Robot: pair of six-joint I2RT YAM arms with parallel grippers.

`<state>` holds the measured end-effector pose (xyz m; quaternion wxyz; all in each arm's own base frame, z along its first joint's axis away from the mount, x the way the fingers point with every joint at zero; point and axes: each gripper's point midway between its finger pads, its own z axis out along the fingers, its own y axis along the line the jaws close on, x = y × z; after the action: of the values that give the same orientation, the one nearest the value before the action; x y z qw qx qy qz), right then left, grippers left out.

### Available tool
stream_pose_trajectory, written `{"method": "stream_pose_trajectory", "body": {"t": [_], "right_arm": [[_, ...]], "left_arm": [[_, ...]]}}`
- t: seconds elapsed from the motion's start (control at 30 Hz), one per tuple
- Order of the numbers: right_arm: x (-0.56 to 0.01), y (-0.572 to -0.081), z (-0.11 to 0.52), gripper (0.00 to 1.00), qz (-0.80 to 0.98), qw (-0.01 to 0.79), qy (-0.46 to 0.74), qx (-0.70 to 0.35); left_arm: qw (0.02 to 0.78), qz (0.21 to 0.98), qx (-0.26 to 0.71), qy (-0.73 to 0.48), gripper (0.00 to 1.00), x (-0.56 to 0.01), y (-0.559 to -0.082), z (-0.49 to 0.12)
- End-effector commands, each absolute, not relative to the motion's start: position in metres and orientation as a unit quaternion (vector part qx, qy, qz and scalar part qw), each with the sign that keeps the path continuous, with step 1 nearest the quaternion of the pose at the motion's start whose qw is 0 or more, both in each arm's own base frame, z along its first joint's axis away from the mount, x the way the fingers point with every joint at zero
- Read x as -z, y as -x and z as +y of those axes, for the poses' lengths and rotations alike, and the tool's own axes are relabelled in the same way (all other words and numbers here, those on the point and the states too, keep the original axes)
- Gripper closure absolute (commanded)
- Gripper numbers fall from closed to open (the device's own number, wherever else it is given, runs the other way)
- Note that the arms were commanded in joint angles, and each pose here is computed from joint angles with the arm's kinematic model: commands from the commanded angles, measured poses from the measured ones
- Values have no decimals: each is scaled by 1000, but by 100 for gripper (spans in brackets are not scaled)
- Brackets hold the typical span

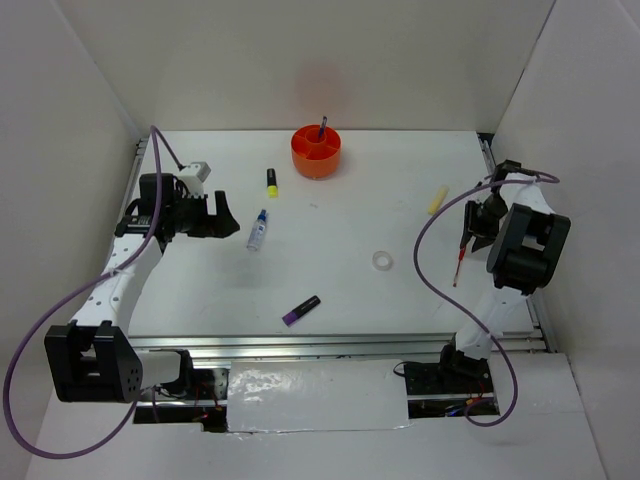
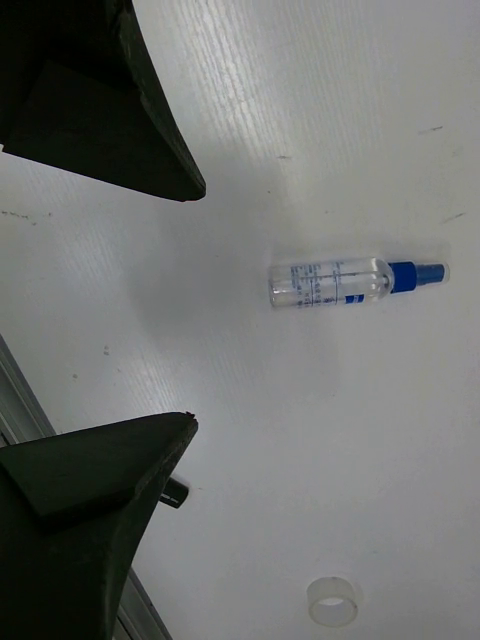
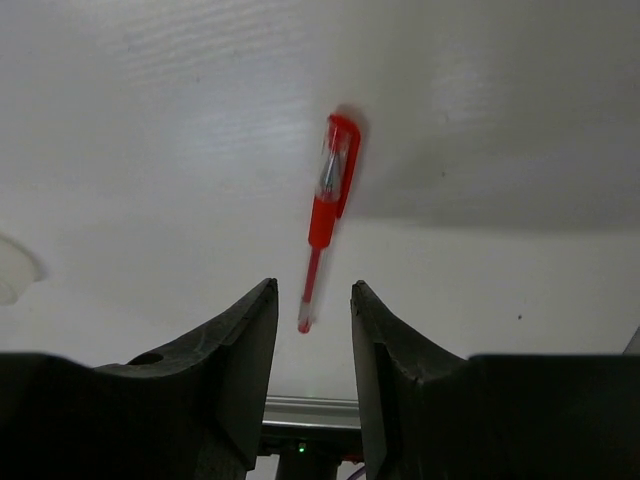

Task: Sort the stationery into containers
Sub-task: Grab a piece of stationery with the right arm

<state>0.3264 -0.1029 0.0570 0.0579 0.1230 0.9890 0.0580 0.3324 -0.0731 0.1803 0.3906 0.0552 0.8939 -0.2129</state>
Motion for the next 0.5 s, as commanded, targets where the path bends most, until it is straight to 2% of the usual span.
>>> {"method": "stream_pose_trajectory", "body": {"t": [0.0, 0.47], "right_arm": [[-56, -340, -106, 57, 992, 52, -110, -43], [-17, -355, -122, 54, 996, -3, -87, -20]], "left_arm": [[409, 886, 209, -57, 1, -188, -335, -73], [398, 895, 197, -42, 1, -178, -342, -68]]}}
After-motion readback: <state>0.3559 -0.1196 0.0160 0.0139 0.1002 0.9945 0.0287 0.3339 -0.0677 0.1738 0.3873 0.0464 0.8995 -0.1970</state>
